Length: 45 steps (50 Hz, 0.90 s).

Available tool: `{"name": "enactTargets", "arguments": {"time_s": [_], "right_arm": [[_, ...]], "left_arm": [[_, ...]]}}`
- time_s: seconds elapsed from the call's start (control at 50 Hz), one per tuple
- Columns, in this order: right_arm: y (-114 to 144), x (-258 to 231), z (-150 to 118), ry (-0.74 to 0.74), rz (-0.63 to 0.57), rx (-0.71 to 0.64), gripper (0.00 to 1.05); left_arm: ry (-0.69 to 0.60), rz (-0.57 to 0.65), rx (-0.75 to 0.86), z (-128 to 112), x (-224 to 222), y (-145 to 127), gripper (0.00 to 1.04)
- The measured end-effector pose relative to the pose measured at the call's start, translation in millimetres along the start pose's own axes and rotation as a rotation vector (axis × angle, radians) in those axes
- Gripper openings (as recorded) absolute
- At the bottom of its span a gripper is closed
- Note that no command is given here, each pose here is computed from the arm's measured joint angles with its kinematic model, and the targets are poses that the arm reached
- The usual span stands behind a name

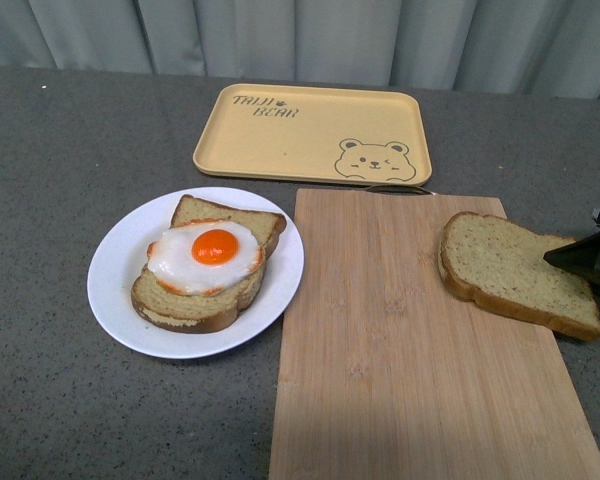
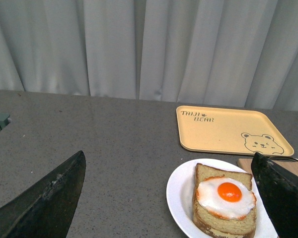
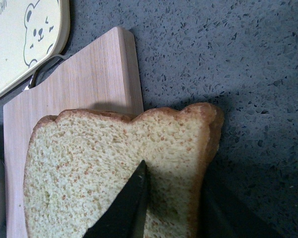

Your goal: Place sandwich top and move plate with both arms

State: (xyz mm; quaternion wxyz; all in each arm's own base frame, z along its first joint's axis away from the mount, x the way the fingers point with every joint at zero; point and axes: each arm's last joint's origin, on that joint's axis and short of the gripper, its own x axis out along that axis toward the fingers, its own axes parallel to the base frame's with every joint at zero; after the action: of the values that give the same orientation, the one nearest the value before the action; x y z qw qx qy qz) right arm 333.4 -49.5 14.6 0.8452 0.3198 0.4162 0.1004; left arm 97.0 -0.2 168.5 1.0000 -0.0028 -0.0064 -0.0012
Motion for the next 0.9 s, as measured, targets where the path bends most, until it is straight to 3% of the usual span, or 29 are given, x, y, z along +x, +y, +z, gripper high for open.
{"name": "enactTargets", "arguments": {"time_s": [0.16,0.44,0.6,0.9], "right_arm": [[7.1,-15.8,1.4,0.002,0.064,-0.009,0.03],[93.2,-59.2,40.1,0.031,0.433,-0.297,0.02],[134.5,-33.5,41.3,0.159,0.531,-0.445,0.02],[182.0,42.1,26.1,0.332,0.644,-0.543,0.02]], "left_arm": [[0.000,0.000,0.000,0.0,0.0,0.0,0.98],[0.000,0.000,0.000,0.0,0.0,0.0,0.98],[0.000,0.000,0.000,0.0,0.0,0.0,0.98],[0.000,0.000,0.000,0.0,0.0,0.0,0.98]]}}
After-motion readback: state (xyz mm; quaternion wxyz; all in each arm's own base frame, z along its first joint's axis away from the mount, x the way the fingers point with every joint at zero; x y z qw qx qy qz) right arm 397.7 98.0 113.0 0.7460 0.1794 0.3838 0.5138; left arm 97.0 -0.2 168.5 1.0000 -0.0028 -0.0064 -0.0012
